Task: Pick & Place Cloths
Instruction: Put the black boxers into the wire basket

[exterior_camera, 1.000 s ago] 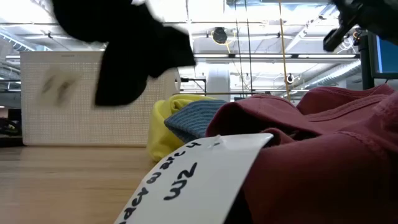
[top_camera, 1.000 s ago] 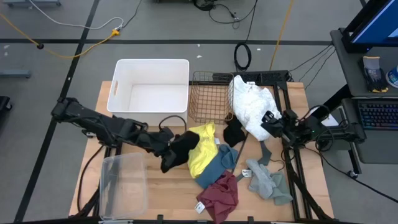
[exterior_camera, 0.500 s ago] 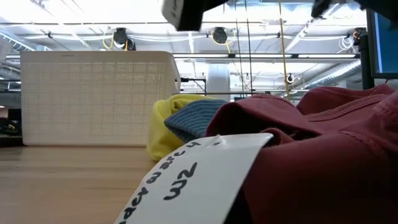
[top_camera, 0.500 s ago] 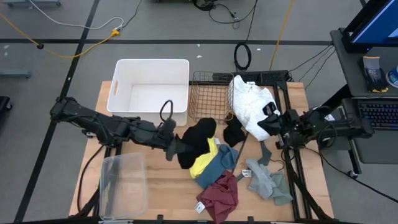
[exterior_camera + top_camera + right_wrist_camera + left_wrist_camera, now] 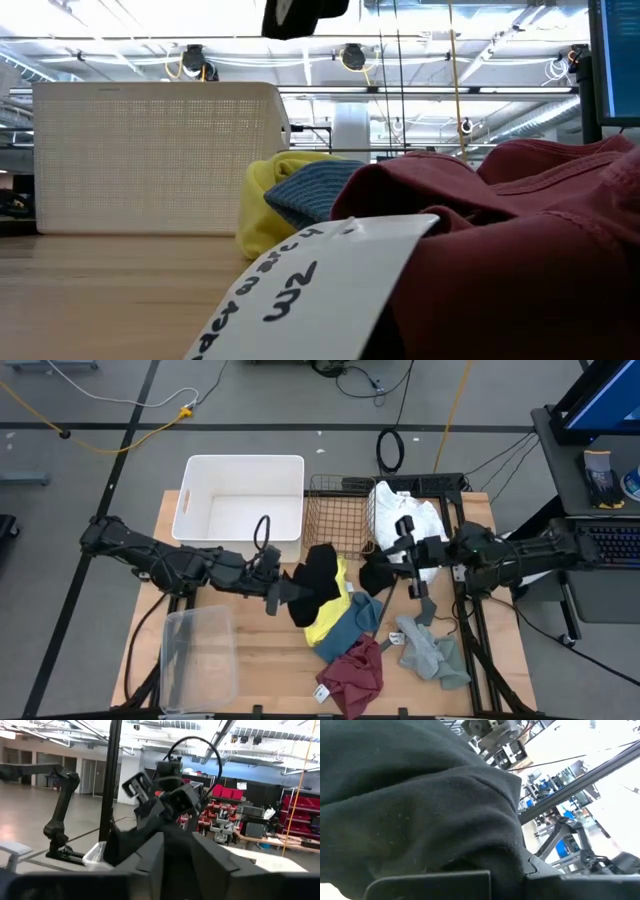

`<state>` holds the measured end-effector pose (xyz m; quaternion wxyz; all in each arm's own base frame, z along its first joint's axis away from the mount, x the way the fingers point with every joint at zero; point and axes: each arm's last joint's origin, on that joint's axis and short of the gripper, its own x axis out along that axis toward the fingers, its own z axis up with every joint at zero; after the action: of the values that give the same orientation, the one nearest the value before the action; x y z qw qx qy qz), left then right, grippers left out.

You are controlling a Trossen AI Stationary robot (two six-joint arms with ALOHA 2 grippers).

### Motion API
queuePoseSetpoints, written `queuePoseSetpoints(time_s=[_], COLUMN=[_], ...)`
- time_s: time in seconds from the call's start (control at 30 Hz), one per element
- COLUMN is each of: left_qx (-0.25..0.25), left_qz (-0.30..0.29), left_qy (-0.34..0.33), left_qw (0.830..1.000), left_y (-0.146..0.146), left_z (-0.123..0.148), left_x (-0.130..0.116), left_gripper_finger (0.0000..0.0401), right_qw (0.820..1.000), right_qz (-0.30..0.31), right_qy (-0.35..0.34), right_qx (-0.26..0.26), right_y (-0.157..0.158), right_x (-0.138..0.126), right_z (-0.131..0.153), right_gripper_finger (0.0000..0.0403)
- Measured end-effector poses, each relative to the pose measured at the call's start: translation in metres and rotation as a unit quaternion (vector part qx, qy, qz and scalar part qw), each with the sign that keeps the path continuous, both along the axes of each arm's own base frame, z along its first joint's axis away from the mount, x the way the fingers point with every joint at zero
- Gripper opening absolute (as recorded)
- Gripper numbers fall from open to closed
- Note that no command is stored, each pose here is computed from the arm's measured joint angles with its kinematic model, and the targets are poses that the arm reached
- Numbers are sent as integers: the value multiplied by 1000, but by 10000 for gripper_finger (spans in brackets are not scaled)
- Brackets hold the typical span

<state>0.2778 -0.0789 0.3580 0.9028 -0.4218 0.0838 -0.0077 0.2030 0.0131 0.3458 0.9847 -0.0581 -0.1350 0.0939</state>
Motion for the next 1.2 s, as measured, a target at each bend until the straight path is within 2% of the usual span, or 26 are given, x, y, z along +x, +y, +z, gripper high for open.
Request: queuePoseSetpoints(time_s=[0.27, 0.47, 0.63, 0.77, 0.93, 1.2], left_qx=[35, 55, 57, 57, 62, 66], left_qz=[15, 49, 58, 61, 66, 59], left_qy=[-3, -5, 2, 1, 5, 5], left_qw=[999, 997, 997, 997, 996, 996], left_y=[3, 10, 13, 13, 13, 11], left_z=[0, 0, -3, -4, -6, -7], left_x=[1, 2, 6, 8, 9, 11], left_gripper_finger=[7, 7, 7, 7, 7, 7], right_qw=[1000, 998, 990, 984, 976, 970], right_qz=[-3, -30, -91, -101, -119, -126], right_qy=[17, 36, 43, 78, 129, 156], right_qx=[-12, -50, -100, -123, -132, -134], right_y=[1, 10, 21, 28, 30, 33], right_x=[27, 52, 71, 86, 104, 125], right_z=[6, 2, 5, 8, 6, -8], right_gripper_finger=[222, 273, 292, 299, 299, 297])
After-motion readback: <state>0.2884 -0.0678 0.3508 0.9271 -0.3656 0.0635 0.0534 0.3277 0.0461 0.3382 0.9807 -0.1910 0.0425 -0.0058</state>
